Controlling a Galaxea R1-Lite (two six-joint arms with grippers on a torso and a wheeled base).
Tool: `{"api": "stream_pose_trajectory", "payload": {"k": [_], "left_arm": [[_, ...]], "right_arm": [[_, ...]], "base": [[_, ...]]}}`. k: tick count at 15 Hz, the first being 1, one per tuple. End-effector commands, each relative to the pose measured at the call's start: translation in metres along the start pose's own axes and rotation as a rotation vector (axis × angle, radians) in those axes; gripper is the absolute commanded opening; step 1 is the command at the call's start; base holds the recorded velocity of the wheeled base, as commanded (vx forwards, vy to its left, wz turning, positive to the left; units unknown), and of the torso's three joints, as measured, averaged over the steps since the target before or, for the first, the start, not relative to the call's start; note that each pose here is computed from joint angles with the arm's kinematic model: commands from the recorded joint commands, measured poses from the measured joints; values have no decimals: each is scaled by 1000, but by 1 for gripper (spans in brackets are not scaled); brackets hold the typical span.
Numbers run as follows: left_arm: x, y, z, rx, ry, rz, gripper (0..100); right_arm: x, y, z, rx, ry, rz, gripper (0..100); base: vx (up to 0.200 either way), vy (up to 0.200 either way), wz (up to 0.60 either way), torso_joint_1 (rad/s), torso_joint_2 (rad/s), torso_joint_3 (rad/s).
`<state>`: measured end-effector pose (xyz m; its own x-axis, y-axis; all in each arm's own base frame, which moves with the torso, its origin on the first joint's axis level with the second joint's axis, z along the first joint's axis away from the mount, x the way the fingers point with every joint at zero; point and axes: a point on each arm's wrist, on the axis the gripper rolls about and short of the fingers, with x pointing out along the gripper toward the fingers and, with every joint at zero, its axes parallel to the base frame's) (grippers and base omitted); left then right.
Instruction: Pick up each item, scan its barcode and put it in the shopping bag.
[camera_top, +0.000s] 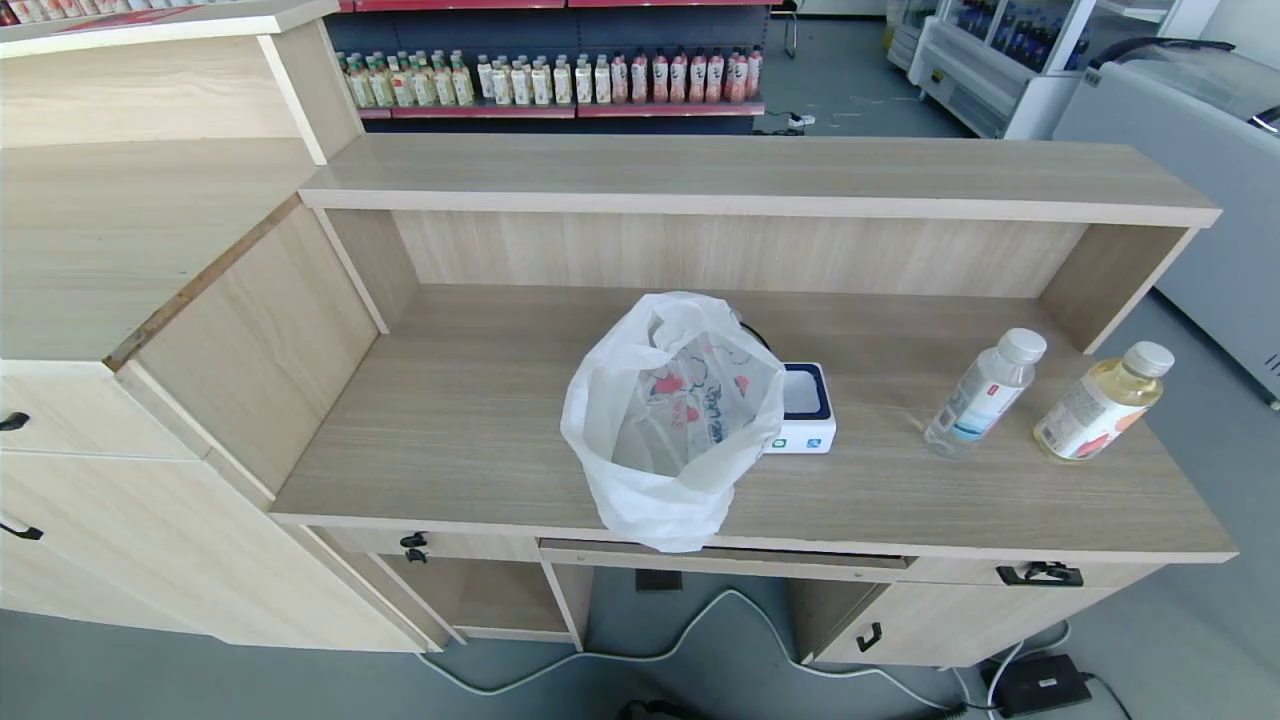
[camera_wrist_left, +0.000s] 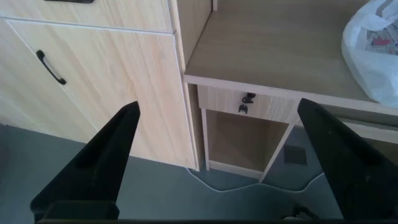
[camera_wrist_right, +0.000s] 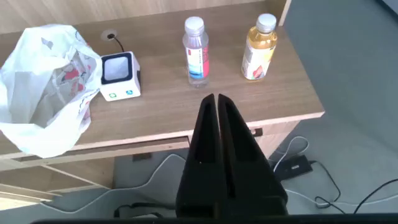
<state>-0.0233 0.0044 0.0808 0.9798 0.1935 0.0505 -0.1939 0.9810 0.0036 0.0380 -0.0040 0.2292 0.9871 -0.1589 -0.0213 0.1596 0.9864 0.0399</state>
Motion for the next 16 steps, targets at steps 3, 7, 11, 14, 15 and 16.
{"api": "stream_pose_trajectory", "payload": {"k": [3,7,11,14,15,16], "left_arm": [[0,0,0,0,-1,0,100],[0,0,0,0,-1,0,100],[0,0,0,0,-1,0,100],[0,0,0,0,-1,0,100],[0,0,0,0,-1,0,100],[0,0,0,0,-1,-1,100]], "right_arm": [[143,2,7,11,144,-33,100],[196,-29,-41,-73,136,-11,100],[203,-41,-83,-60,304,3,100],[219,-48,-101,-95,320,-6,100],[228,-50,-104,-102,301,-6,100],[238,-50,-108,-107,280,-2,100]], "base": [[0,0,0,0,0,0],[0,0,0,0,0,0],[0,0,0,0,0,0],[0,0,0,0,0,0],[0,0,0,0,0,0],[0,0,0,0,0,0]]}}
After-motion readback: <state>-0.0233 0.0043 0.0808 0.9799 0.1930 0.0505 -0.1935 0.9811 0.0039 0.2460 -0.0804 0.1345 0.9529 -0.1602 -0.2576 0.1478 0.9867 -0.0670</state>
